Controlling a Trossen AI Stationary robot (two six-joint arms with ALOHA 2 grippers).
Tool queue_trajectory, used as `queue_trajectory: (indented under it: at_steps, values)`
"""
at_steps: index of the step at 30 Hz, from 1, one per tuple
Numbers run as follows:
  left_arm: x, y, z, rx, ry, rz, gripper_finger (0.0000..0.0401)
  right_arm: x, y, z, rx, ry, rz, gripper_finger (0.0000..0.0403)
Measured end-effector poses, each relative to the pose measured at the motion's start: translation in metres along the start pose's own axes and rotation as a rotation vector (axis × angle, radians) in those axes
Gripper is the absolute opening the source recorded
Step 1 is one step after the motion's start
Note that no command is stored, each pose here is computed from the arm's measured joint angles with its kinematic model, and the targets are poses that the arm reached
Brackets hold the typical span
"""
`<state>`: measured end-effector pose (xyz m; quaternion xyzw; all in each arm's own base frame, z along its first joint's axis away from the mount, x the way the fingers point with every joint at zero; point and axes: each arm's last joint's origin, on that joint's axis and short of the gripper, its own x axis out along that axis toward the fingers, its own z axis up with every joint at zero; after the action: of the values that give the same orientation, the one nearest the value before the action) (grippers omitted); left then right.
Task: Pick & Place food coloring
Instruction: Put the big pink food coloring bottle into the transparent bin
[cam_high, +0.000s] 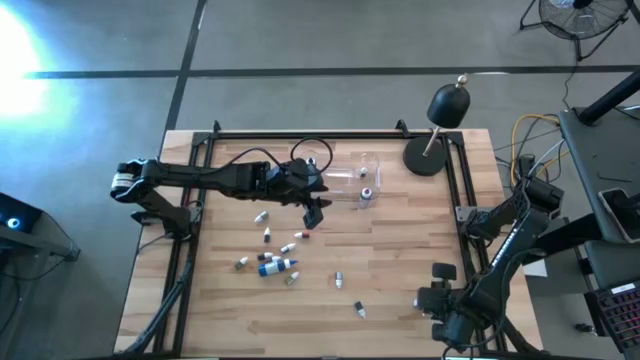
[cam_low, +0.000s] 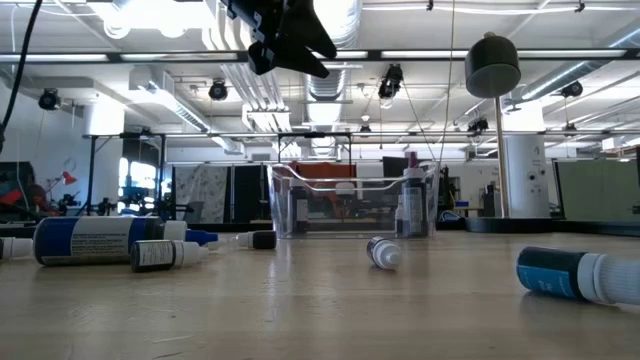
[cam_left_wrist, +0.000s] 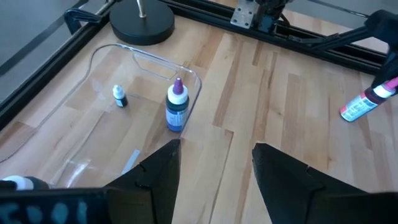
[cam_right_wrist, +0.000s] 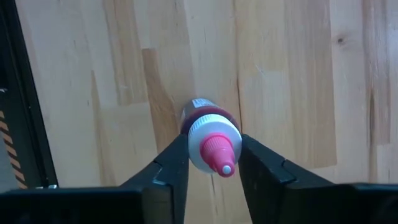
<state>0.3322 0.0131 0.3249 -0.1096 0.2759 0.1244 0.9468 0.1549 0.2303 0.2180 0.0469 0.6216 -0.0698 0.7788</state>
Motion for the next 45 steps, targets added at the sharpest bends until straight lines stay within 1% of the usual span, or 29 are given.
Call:
queue_trajectory:
  at_steps: [5, 8, 13, 16, 18, 20, 24, 30, 34, 39, 41, 45]
  values:
    - [0.000, 0.000, 0.000, 0.000, -0.002, 0.004, 0.0174, -0.005, -0.008, 0.001, 0.106, -0.051, -0.045, 0.0105]
    - [0.000, 0.000, 0.000, 0.000, 0.000, 0.005, 0.0174, -0.016, -0.022, 0.000, 0.194, -0.105, -0.113, 0.0107]
    - [0.000, 0.000, 0.000, -0.009, 0.000, 0.005, 0.0174, -0.041, -0.059, -0.003, 0.379, -0.247, -0.202, 0.0107]
    - [0.000, 0.000, 0.000, -0.019, 0.000, 0.005, 0.0174, -0.054, -0.085, 0.003, 0.507, -0.369, -0.188, 0.0107]
    - [0.000, 0.000, -0.001, -0.026, 0.002, 0.004, 0.0174, -0.061, -0.100, 0.013, 0.554, -0.435, -0.184, 0.0108]
    - [0.001, -0.001, -0.003, -0.034, 0.007, 0.002, 0.0174, -0.065, -0.113, 0.026, 0.554, -0.479, -0.181, 0.0108]
    - [0.003, -0.005, -0.011, -0.065, 0.035, -0.004, 0.0174, -0.073, -0.136, 0.059, 0.516, -0.536, -0.195, 0.0108]
    - [0.003, -0.019, -0.026, -0.108, 0.072, -0.031, 0.0174, -0.094, -0.176, 0.104, 0.519, -0.688, -0.217, 0.0108]
    - [0.000, -0.028, -0.029, -0.111, 0.066, -0.023, 0.0174, -0.097, -0.205, 0.128, 0.525, -0.720, -0.225, 0.0108]
    - [-0.002, -0.034, -0.032, -0.127, 0.050, 0.013, 0.0174, -0.085, -0.242, 0.149, 0.543, -0.650, -0.248, 0.0108]
    - [-0.002, -0.034, -0.033, -0.141, 0.053, 0.031, 0.0174, -0.074, -0.257, 0.156, 0.554, -0.591, -0.237, 0.0108]
    - [-0.003, -0.031, -0.037, -0.159, 0.081, 0.102, 0.0174, -0.045, -0.284, 0.172, 0.564, -0.473, -0.178, 0.0108]
